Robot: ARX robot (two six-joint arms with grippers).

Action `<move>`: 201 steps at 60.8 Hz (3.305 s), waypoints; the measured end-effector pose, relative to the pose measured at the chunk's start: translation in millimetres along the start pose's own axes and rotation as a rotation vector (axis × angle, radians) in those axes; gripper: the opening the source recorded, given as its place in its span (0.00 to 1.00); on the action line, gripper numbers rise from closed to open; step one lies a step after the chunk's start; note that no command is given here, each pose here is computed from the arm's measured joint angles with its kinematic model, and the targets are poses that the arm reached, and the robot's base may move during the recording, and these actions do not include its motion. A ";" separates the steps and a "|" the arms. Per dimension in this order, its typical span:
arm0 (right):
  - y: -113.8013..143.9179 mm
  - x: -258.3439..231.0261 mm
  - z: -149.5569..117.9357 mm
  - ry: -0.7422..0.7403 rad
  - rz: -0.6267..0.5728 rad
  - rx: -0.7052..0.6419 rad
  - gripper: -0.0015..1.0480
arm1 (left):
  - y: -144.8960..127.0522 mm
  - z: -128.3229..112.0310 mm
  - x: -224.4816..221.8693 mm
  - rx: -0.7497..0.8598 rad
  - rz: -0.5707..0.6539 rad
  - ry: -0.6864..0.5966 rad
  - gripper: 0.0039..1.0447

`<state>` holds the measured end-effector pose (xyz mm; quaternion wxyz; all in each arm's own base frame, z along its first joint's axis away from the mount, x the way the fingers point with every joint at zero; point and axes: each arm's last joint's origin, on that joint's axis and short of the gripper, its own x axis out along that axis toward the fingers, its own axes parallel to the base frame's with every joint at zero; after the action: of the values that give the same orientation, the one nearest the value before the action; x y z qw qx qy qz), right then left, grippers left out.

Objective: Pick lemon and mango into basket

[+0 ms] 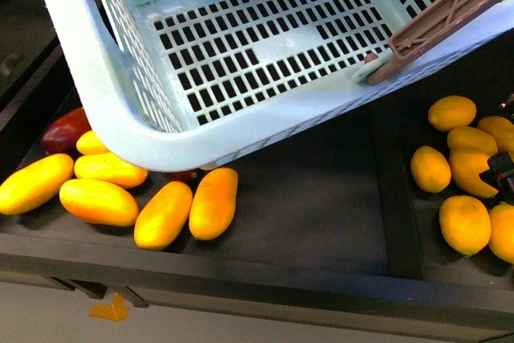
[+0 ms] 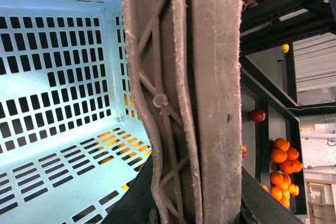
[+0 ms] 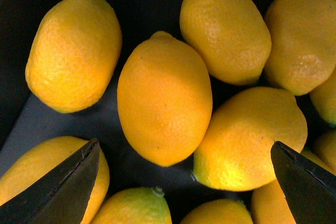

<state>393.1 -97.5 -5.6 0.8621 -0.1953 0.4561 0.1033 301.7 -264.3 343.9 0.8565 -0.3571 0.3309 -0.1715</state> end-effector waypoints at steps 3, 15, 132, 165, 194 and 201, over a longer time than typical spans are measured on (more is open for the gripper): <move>-0.6 3.2 1.3 0.000 0.008 0.000 0.92 | 0.0 0.0 0.0 0.000 0.000 0.000 0.17; 1.0 14.3 0.1 0.006 0.051 0.017 0.92 | 0.0 0.0 0.0 0.000 0.000 0.000 0.17; 6.0 64.1 9.1 0.106 0.089 -0.042 0.92 | 0.0 0.0 0.0 0.000 0.000 0.000 0.17; 7.1 63.9 6.6 0.118 0.096 -0.067 0.63 | 0.0 0.0 0.0 0.000 0.000 0.000 0.17; -15.1 33.4 -0.4 0.035 0.101 0.041 0.59 | 0.0 0.0 0.0 0.000 0.000 0.000 0.17; -34.1 4.4 6.9 -0.040 0.074 0.067 0.59 | 0.0 0.0 0.0 0.000 0.000 0.000 0.17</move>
<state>412.9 -125.2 2.5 0.8726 -0.1473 0.4489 0.1238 301.7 -264.3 343.9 0.8564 -0.3571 0.3310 -0.1716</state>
